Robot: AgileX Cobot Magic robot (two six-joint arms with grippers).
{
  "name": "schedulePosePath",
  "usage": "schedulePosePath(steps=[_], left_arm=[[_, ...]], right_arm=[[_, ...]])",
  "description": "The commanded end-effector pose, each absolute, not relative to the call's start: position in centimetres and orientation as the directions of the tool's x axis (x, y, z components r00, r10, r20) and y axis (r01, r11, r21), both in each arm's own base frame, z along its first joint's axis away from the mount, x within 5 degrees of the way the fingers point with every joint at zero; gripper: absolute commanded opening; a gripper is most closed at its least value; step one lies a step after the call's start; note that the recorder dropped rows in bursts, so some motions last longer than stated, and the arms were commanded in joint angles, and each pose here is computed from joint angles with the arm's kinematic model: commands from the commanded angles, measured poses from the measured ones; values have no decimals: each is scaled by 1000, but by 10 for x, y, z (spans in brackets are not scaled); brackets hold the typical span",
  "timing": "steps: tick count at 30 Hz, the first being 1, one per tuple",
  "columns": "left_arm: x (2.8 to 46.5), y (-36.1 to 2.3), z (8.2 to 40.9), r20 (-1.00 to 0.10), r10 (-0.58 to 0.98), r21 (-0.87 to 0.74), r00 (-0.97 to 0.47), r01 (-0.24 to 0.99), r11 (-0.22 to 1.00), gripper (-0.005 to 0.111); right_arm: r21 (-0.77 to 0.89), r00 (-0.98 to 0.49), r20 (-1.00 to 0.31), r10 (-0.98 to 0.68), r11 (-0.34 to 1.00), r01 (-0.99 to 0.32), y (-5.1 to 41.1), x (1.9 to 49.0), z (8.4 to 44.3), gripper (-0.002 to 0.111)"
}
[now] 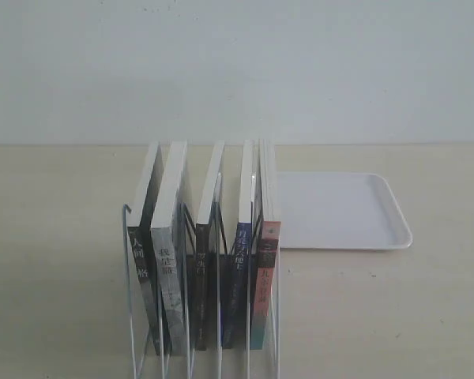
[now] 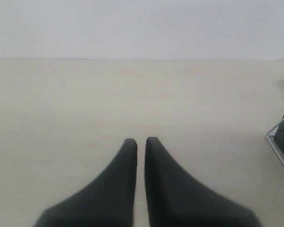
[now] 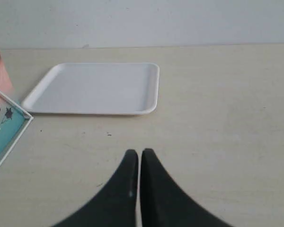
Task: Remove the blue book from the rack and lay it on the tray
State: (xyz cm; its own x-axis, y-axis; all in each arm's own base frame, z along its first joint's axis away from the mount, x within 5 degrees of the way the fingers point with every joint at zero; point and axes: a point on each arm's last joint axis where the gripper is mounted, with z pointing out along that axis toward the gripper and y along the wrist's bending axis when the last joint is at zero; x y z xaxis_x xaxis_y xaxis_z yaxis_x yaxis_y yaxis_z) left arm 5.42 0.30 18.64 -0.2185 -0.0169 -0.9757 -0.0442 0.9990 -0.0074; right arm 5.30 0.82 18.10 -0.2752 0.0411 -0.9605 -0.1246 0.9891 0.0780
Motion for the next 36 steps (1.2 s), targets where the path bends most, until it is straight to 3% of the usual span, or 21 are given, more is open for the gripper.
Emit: schedulePosePath(steps=[1,22,36], left_arm=[[54,3,186,-976,-11,-3,-217,-36,999,6],[54,3,186,-976,-11,-3,-217,-36,999,6],[54,3,186,-976,-11,-3,-217,-36,999,6]], right_arm=[[69,-253,-967,37,990,-121,8,53,183,1],[60,-249,-968,29,991,-120,7,53,183,1],[58,73,-995,68,989,-134,7,56,213,1]])
